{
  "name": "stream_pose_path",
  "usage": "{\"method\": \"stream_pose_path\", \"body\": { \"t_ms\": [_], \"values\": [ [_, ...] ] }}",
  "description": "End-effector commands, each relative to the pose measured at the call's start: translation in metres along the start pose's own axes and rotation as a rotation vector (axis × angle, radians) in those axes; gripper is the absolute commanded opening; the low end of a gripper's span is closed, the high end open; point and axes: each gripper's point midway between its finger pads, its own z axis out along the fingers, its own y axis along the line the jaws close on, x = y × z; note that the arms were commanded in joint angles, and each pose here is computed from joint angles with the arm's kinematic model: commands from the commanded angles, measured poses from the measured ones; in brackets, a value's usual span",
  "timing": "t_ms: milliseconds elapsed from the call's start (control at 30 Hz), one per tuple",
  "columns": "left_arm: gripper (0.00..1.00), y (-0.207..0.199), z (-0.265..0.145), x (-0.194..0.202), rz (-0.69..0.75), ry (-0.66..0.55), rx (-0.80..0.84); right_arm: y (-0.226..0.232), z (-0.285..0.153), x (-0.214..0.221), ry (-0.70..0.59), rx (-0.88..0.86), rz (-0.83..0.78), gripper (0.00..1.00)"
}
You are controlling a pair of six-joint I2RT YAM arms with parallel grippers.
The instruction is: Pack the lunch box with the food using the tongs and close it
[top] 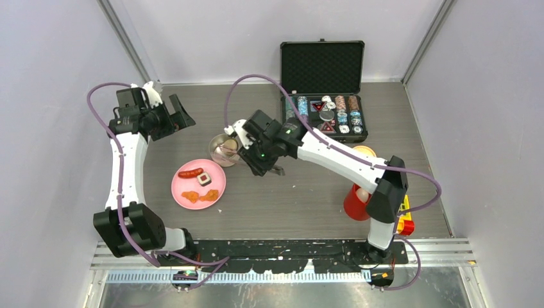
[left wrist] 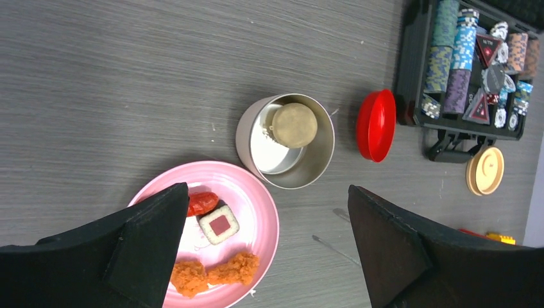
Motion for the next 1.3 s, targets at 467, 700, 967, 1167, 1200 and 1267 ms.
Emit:
{"method": "stream_pose_path", "body": {
  "t_ms": [467, 700, 967, 1167, 1200, 1267],
  "values": [
    [0.98, 0.026, -0.021, -0.028, -0.107, -0.149, -0.17, 0.054, 0.063, -0.045, -0.069, 0.057, 0.253, 0.44],
    [0.98, 0.024, -0.018, -0.027, -0.105, -0.147, -0.15, 0.072, 0.075, -0.036, -0.033, 0.006, 0.268, 0.47],
    [0.98, 0.023, -0.018, -0.027, -0.104, -0.147, -0.141, 0.092, 0.071, -0.034, -0.045, -0.032, 0.245, 0.47],
    [0.98, 0.022, -0.02, -0.027, -0.104, -0.15, -0.136, 0.092, 0.085, -0.02, -0.018, 0.016, 0.248, 0.48],
    [0.98, 0.022, -0.02, -0.026, -0.104, -0.147, -0.136, 0.093, 0.086, -0.019, -0.015, 0.02, 0.253, 0.48],
    [0.98, 0.021, -0.02, -0.026, -0.103, -0.15, -0.131, 0.093, 0.087, -0.019, -0.015, 0.027, 0.255, 0.49]
  ]
}}
